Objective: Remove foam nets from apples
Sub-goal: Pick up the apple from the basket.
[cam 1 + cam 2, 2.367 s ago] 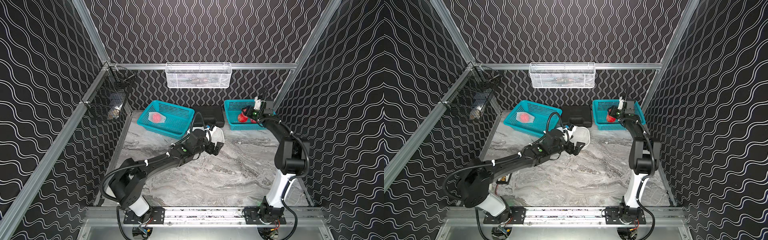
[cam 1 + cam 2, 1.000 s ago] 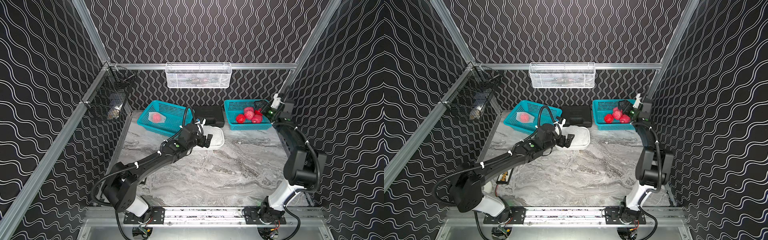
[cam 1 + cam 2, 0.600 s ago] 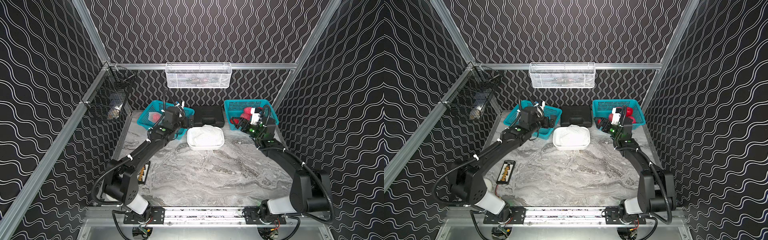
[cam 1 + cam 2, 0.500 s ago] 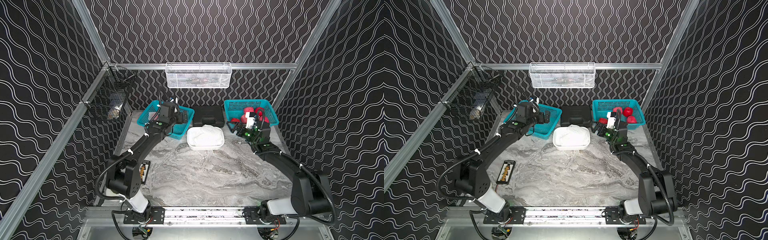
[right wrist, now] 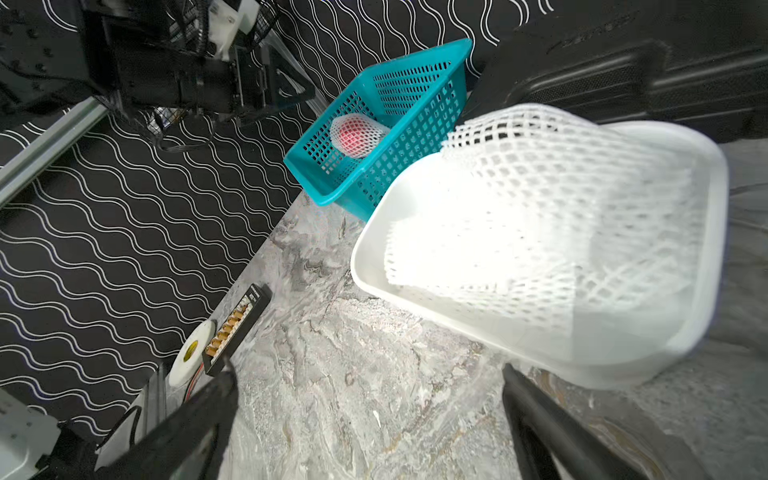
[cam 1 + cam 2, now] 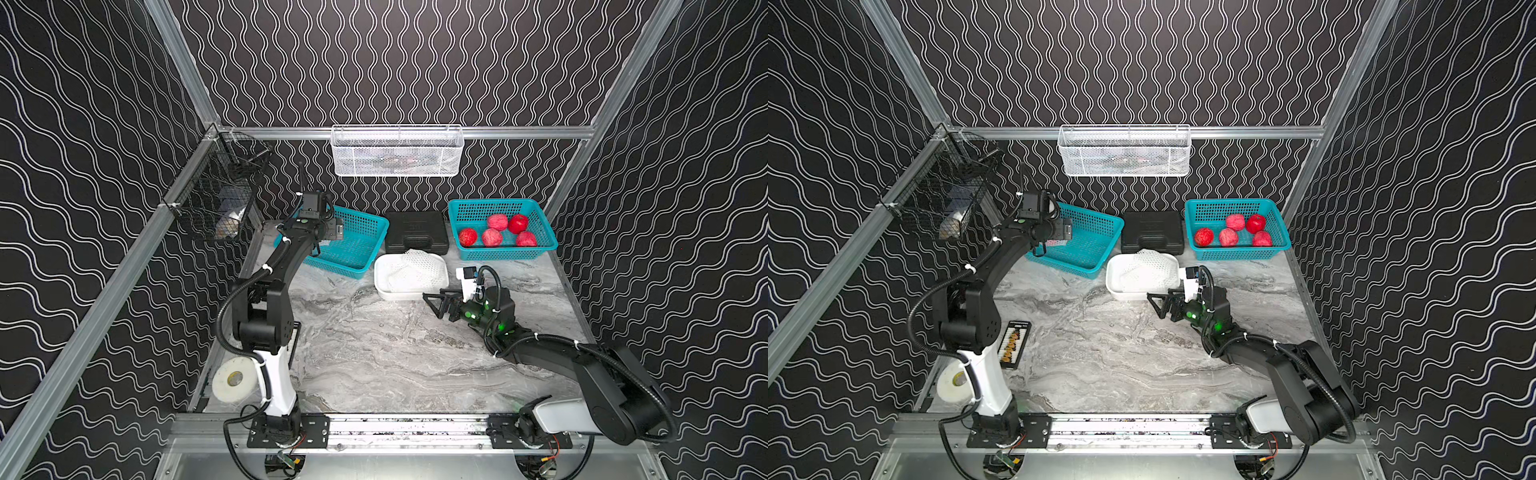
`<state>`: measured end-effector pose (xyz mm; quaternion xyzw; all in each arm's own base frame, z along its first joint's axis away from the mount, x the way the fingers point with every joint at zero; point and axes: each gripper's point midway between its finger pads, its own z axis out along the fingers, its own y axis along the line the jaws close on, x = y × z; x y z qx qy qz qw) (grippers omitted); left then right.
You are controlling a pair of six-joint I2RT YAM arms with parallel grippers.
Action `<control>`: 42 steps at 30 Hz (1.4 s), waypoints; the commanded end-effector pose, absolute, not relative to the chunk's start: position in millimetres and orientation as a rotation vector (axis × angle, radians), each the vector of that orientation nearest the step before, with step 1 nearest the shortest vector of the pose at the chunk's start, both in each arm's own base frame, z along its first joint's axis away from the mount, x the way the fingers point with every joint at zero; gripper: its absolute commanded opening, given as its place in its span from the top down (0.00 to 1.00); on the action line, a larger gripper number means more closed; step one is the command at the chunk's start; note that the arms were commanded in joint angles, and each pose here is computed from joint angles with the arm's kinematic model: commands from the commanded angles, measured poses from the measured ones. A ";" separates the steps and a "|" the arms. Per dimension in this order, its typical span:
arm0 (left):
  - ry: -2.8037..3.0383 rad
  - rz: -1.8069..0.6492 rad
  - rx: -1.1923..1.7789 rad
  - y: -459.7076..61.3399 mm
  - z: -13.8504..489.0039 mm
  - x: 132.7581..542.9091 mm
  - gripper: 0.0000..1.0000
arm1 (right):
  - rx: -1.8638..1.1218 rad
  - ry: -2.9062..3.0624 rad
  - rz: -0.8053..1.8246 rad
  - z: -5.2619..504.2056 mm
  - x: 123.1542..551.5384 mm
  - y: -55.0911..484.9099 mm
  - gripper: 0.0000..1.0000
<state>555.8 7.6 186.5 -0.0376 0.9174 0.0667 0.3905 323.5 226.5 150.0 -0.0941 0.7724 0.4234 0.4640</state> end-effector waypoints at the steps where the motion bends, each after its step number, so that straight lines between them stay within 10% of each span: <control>1: 2.386 0.250 -0.033 23.1 165.9 564.9 0.01 | -0.235 1.726 1.034 176.2 331.6 227.8 0.00; 42: 2.342 0.161 -0.218 87.1 75.0 653.4 0.00 | -0.160 1.820 1.147 144.3 345.8 242.7 0.00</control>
